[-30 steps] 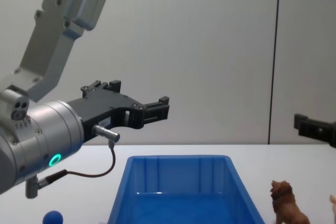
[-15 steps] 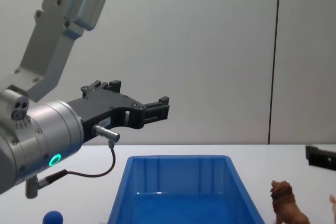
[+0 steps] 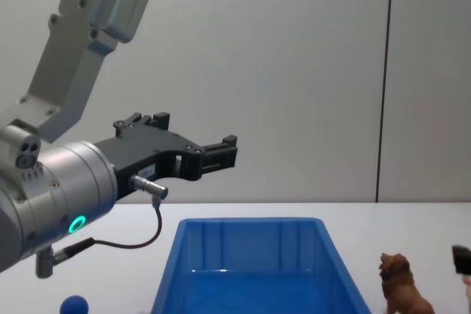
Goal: Pick up the two dolls from the table and place them into the box.
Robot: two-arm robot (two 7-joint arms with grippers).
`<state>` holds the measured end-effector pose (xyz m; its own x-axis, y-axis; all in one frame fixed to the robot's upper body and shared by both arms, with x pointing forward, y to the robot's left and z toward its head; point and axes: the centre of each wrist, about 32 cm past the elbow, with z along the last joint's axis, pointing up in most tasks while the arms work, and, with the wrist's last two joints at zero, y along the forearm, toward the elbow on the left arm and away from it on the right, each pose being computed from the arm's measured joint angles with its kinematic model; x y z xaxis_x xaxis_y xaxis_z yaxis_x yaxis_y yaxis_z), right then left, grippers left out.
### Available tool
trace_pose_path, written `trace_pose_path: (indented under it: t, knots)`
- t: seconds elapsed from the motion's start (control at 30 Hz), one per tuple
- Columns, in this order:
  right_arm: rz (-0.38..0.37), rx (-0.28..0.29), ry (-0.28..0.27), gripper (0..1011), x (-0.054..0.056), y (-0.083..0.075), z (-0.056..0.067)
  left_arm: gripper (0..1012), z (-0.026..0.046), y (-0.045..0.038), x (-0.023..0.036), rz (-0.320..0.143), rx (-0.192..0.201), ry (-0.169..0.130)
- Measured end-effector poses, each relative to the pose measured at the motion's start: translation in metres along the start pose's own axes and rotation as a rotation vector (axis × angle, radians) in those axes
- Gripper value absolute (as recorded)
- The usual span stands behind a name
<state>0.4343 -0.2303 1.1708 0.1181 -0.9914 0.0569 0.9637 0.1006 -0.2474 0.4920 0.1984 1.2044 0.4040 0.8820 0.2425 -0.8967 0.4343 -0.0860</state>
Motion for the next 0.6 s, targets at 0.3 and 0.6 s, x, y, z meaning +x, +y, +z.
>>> trace_pose_path:
  t: [0.3, 0.6]
  knots:
    - [-0.016, -0.058, 0.002, 1001, 0.0, 0.002, -0.012, 1002, 0.0, 0.0, 0.0, 0.0, 0.0, 0.0]
    - [0.004, -0.095, 0.014, 891, -0.002, 0.006, -0.023, 1002, 0.0, 0.0, 0.0, 0.0, 0.0, 0.0]
